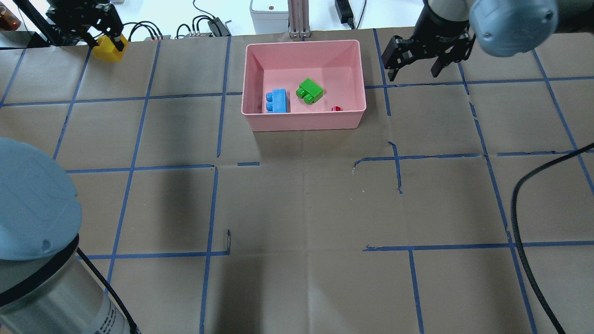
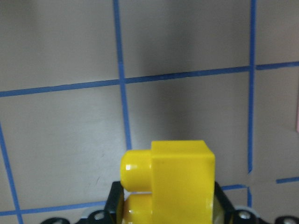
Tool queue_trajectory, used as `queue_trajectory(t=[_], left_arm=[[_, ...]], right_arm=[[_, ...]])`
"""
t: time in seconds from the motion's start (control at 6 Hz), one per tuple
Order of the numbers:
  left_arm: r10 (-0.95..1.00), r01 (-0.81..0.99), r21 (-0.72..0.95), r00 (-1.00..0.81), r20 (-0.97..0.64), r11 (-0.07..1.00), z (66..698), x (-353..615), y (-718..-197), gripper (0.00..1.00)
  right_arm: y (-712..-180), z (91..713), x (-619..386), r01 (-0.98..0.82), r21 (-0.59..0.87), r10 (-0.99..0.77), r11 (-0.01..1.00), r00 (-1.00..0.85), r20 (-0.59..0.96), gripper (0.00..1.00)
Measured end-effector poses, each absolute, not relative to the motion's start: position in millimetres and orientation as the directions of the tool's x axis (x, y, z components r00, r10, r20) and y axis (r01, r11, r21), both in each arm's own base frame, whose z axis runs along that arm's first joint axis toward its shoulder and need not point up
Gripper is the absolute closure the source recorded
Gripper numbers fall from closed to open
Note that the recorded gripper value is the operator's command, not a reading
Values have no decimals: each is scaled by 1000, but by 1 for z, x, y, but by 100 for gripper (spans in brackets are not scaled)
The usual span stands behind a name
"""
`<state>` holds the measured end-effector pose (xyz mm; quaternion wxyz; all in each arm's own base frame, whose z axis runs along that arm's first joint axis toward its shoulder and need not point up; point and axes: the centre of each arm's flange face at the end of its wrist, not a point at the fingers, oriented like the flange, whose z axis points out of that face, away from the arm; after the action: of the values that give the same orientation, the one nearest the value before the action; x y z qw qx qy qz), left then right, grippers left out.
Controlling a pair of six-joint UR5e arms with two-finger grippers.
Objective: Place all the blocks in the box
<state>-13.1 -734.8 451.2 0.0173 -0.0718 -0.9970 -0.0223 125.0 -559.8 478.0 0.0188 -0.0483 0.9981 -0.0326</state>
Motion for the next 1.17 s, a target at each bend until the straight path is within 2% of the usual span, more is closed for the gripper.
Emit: queue_trajectory(t=[0.17,0.5,0.83,1.0,1.17], left_arm=[[125,127,37,-991,35,991,451,-80,-734,100],[80,80,1,-996,29,997,435,-194,-729,100],[88,87,-22,-996,30,996,366,-259,-749,100],[100,99,-21,-995,29,995,326,-275,-759,66],[109,109,-5,-994,24,994,298,-285,-761,5]], right_arm=[[-522,510,125,-55,-33,-56,998,-998,-18,0],[-469,532,141,25,7,25,1000,-1000,-16,0],[-426,519,178,55,6,55,998,-998,-13,0],[-417,514,184,47,-3,47,999,-999,-8,0],[-414,507,182,35,-3,35,999,-999,17,0]])
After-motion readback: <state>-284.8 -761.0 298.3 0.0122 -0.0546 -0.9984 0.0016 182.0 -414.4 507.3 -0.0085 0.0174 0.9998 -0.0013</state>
